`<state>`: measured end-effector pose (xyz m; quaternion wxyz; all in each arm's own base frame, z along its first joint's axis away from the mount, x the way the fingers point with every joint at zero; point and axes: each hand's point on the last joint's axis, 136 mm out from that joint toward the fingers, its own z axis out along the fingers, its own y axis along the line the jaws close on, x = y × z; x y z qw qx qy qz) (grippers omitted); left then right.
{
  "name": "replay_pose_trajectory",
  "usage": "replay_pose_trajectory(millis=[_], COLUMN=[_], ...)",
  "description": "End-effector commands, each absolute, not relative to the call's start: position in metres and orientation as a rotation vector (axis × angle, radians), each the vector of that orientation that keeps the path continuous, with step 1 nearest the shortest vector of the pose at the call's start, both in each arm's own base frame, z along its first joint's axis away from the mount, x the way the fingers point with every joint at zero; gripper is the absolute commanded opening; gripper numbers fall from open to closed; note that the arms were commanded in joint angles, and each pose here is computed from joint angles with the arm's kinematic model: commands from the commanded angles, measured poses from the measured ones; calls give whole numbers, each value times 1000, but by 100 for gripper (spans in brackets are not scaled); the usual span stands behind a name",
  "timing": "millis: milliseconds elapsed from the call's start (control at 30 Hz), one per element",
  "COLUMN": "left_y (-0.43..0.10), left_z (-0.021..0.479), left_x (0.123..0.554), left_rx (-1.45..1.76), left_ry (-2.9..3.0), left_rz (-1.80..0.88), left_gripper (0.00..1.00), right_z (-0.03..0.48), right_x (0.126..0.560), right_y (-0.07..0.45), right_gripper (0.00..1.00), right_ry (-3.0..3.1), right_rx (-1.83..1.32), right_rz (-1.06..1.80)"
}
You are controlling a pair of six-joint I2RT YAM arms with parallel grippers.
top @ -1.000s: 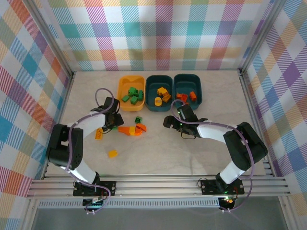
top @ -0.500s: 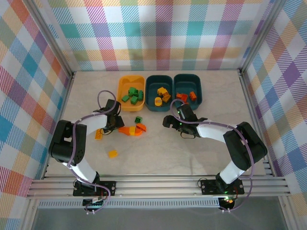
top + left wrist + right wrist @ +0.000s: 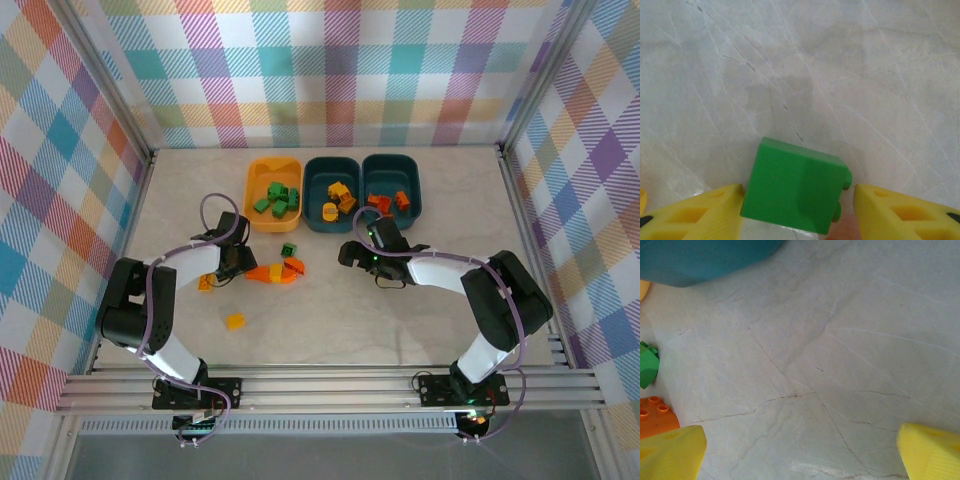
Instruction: Sort the legos into containers by color
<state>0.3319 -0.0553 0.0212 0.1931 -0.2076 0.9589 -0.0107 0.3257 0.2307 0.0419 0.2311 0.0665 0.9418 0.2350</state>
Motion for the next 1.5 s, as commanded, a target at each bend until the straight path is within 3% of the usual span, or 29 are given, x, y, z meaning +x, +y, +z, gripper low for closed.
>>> replay_pose_trajectory(millis=[0,200,667,1267,1467], left_y=[-51,-45,-39,-56,-81], left_z=[8,9,13,76,105], left_x=[319,335,353,361,396], left_rx=[-616,-632,-648,-635,-593], left_ry=[2784,2775,2757,2650,2615], left_rz=[45,75,58,-142,-252], left_gripper=[61,61,50,38,38], right_z=[46,48,45,42,43], right_x=[328,328,329,330,329], right_y=[238,238,239,240,241], right_gripper=[98,98,98,98,98], right_ry=[2589,2585,2592,2603,2601], right_rx=[144,142,144,137,135], right_rz=[660,657,655,650,656])
